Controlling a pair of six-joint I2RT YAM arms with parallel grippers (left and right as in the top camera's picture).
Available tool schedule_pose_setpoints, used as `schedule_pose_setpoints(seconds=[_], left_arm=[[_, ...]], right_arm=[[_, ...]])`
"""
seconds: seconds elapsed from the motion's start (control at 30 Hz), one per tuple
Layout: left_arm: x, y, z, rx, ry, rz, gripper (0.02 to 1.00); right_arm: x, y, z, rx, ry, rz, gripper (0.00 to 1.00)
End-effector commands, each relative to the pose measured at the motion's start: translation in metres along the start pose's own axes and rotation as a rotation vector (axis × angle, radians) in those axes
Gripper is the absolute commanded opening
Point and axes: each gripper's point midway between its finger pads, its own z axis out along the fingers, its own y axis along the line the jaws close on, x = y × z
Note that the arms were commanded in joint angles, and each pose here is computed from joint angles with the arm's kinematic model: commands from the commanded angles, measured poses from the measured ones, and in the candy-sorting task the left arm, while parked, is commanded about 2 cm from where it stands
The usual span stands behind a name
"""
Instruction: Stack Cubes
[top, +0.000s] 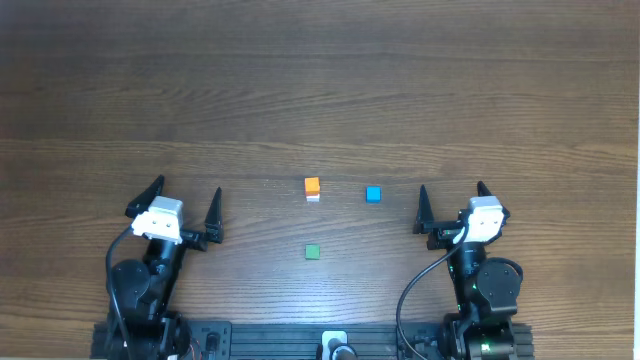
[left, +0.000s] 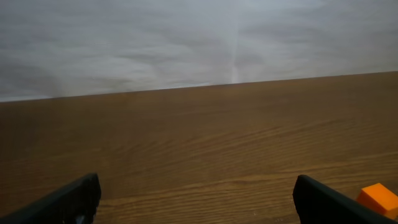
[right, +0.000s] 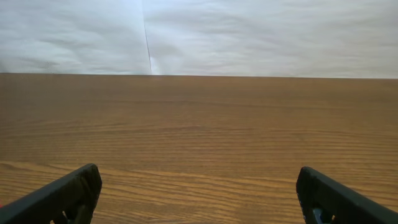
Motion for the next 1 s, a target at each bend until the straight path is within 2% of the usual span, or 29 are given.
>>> schedule_pose_setpoints(seconds=[0.03,0.6,0.7,0.83,1.0], left_arm=[[0.001,-0.001,0.0,0.007,-0.003,0.018,0.998],[0.001,-0.001,0.0,0.007,-0.002,0.017,0.998],[0.001,-0.001,0.0,0.007,-0.002,0.017,0.998],[0.001,-0.001,0.0,0.007,-0.002,0.017,0.998],[0.001,-0.001,0.0,0.007,-0.002,0.017,0.989]], right_arm=[[0.002,0.0,0.0,-0.002,0.001,0.002,0.991],[0.002,0.0,0.0,-0.002,0.001,0.002,0.993],[0.002,-0.007,0.0,0.039,-0.001,0.002,0.991],[-0.003,0.0,0.0,-0.006,-0.019,0.089,0.991],[0.002,0.019,-0.001,-0.112,0.028,0.187,0.993]])
